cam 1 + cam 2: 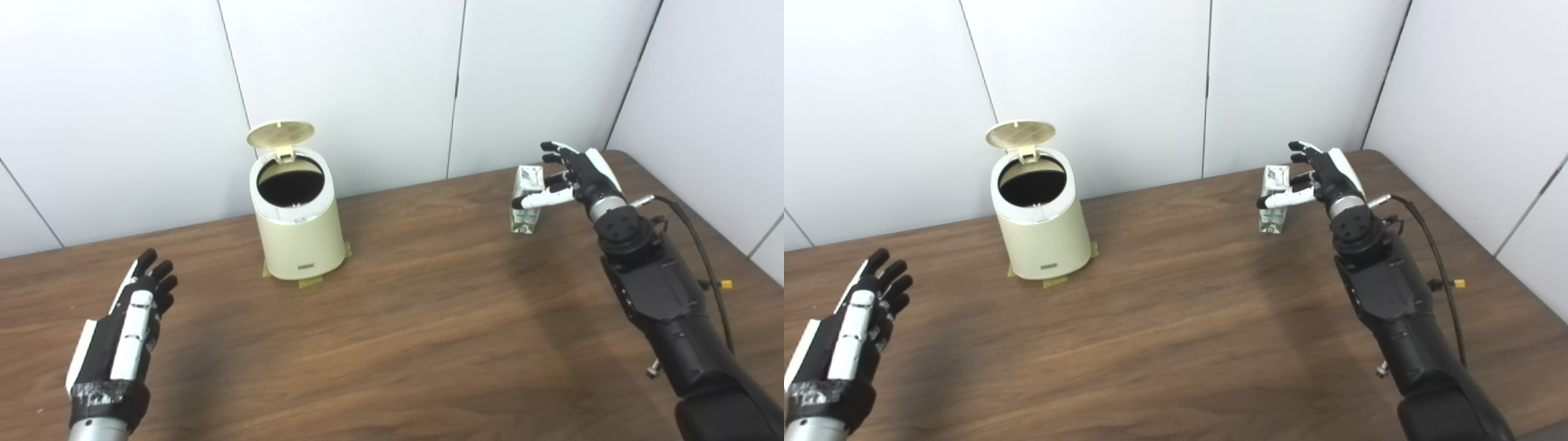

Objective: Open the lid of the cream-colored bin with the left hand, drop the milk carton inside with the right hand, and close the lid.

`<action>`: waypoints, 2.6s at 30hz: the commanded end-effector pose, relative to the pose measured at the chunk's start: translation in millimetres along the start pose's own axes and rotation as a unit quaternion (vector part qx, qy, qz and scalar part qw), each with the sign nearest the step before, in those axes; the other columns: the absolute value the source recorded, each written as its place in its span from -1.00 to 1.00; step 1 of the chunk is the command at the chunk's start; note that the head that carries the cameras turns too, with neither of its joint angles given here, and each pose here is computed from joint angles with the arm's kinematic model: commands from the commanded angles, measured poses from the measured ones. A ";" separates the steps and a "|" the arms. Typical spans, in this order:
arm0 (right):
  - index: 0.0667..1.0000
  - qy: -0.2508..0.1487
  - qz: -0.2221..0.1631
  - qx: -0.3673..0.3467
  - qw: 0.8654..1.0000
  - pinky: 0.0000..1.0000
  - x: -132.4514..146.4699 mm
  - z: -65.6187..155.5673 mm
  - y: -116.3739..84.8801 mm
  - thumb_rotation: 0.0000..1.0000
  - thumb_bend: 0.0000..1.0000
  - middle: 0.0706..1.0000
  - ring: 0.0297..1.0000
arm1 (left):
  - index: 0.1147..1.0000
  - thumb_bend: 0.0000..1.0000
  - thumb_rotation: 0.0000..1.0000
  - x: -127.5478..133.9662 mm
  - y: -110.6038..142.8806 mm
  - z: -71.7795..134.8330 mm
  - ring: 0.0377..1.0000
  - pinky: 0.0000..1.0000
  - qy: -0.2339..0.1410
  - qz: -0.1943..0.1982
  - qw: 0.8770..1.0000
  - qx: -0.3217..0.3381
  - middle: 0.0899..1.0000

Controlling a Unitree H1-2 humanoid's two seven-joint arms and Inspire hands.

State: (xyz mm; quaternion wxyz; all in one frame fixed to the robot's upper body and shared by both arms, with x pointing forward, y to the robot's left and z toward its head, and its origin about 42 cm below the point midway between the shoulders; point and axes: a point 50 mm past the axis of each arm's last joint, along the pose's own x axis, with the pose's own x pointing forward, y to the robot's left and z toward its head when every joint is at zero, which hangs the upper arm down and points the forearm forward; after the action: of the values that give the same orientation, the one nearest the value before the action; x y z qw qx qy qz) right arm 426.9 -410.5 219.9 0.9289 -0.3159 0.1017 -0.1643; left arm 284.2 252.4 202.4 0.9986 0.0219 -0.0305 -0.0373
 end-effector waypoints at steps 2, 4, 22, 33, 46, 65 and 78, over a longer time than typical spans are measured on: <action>0.70 -0.046 -0.040 -0.004 0.998 0.04 11.6 32.0 -19.3 -0.96 0.83 0.71 0.38 | 0.97 -0.24 0.64 2.1 -2.6 15.7 0.87 0.94 -0.028 -0.010 1.000 0.000 0.89; 0.64 -0.054 -0.046 -0.006 0.997 0.27 11.9 32.5 -17.1 -0.99 0.85 0.67 0.53 | 0.96 -0.22 0.62 2.1 -2.5 15.9 0.88 0.93 -0.027 -0.008 1.000 -0.002 0.88; 0.29 -0.071 -0.037 -0.060 0.995 0.28 20.9 8.1 -15.5 -0.93 0.95 0.36 0.36 | 0.95 -0.23 0.57 3.3 0.2 19.1 0.94 1.00 -0.019 -0.010 1.000 0.005 0.96; -0.03 -0.105 -0.051 -0.097 0.988 -0.26 18.2 6.1 -13.4 -1.00 0.08 -0.10 -0.20 | 0.97 -0.26 0.64 3.4 -0.2 21.5 0.93 1.00 -0.023 -0.004 1.000 0.007 0.94; 0.00 -0.149 -0.083 -0.095 0.981 -0.35 8.7 27.4 -11.0 -1.00 0.03 -0.10 -0.30 | 0.98 -0.23 0.57 3.5 -5.4 16.2 0.92 0.98 -0.016 -0.007 1.000 0.002 0.92; -0.10 -0.331 -0.096 0.014 0.939 -0.24 -65.7 97.3 43.5 -1.00 0.04 -0.05 -0.21 | 0.92 -0.18 0.55 0.5 -19.8 -3.2 0.87 0.82 -0.006 -0.016 1.000 0.022 0.90; -0.06 -0.423 -0.082 0.078 0.899 -0.30 -105.4 183.4 73.5 -1.00 0.04 -0.07 -0.25 | 0.92 -0.12 0.57 0.2 -26.3 -14.7 0.86 0.87 -0.001 -0.015 1.000 0.027 0.87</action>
State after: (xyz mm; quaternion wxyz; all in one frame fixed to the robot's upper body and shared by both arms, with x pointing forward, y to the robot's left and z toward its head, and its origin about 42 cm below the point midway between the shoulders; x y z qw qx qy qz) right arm 398.2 -223.3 289.9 0.9060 -0.3005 -0.2845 -0.0886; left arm 278.1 228.3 174.7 0.9976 0.0432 0.0071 -0.0537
